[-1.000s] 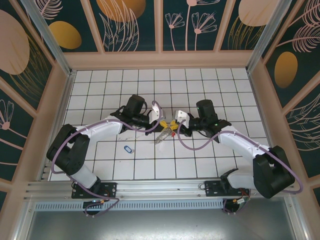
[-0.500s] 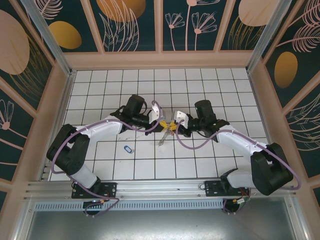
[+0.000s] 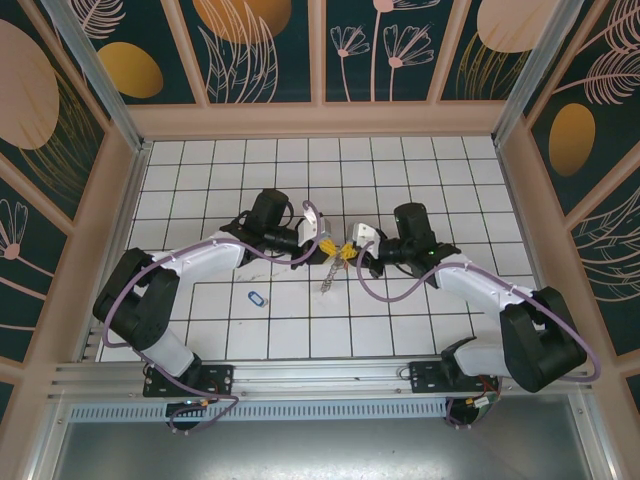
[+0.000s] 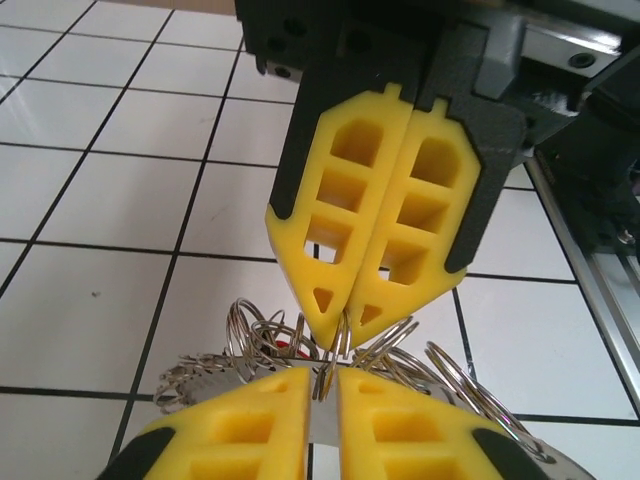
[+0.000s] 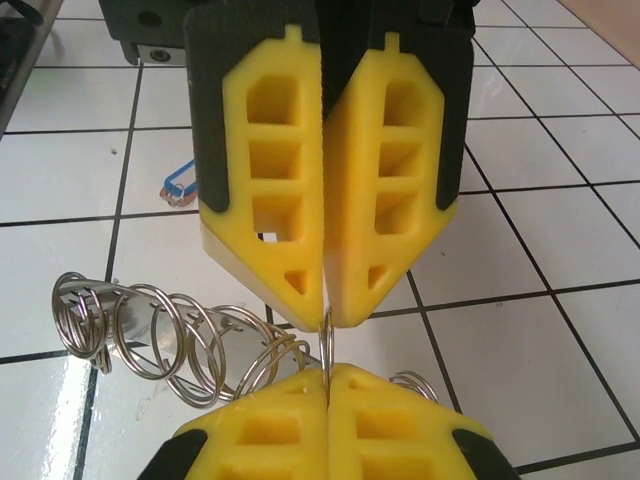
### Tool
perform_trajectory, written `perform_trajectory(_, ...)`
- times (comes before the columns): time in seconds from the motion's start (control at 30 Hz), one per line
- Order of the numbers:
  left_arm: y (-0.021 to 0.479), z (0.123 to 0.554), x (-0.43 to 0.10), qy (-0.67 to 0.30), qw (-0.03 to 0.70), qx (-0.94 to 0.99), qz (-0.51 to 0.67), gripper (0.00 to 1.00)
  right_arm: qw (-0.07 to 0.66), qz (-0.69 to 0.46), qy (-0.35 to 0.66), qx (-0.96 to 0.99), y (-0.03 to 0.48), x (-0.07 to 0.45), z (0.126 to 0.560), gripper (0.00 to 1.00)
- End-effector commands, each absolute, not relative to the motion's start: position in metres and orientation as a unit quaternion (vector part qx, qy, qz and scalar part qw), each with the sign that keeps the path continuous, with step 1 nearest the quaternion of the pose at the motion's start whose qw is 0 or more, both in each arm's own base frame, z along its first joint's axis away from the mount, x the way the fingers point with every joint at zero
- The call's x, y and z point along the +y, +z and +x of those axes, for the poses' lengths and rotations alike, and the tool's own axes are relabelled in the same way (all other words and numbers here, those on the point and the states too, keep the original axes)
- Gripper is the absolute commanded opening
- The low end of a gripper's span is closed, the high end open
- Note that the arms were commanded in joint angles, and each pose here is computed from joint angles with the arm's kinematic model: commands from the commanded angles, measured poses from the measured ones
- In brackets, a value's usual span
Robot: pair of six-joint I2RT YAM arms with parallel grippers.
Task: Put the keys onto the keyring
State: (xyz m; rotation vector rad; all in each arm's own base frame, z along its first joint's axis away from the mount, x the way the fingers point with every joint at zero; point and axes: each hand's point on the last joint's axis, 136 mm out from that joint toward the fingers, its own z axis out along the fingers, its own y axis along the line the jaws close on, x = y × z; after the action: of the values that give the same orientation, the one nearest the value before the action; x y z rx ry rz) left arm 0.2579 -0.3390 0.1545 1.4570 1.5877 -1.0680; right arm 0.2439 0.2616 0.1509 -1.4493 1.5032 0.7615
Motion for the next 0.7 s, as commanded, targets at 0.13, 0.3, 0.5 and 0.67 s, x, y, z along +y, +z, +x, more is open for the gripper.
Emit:
perform_trajectory(0.13, 0.167, 0.247, -0.341, -0.438, 0.375, 0.573, 0.583, 0.19, 0.488, -0.582, 0.353, 0.546, 0.183, 0.264, 0.235, 0.00)
perform_trajectory(0.3, 0.165, 0.254, -0.334, -0.435, 0.379, 0.580, 0.575, 0.21, 0.489, -0.581, 0.365, 0.538, 0.187, 0.261, 0.230, 0.00)
perform_trajectory(0.5, 0.175, 0.250, -0.335, -0.461, 0.382, 0.556, 0.577, 0.23, 0.494, -0.577, 0.369, 0.536, 0.189, 0.260, 0.231, 0.00)
perform_trajectory(0.67, 0.182, 0.244, -0.336, -0.477, 0.385, 0.537, 0.580, 0.24, 0.496, -0.574, 0.369, 0.536, 0.189, 0.261, 0.233, 0.00)
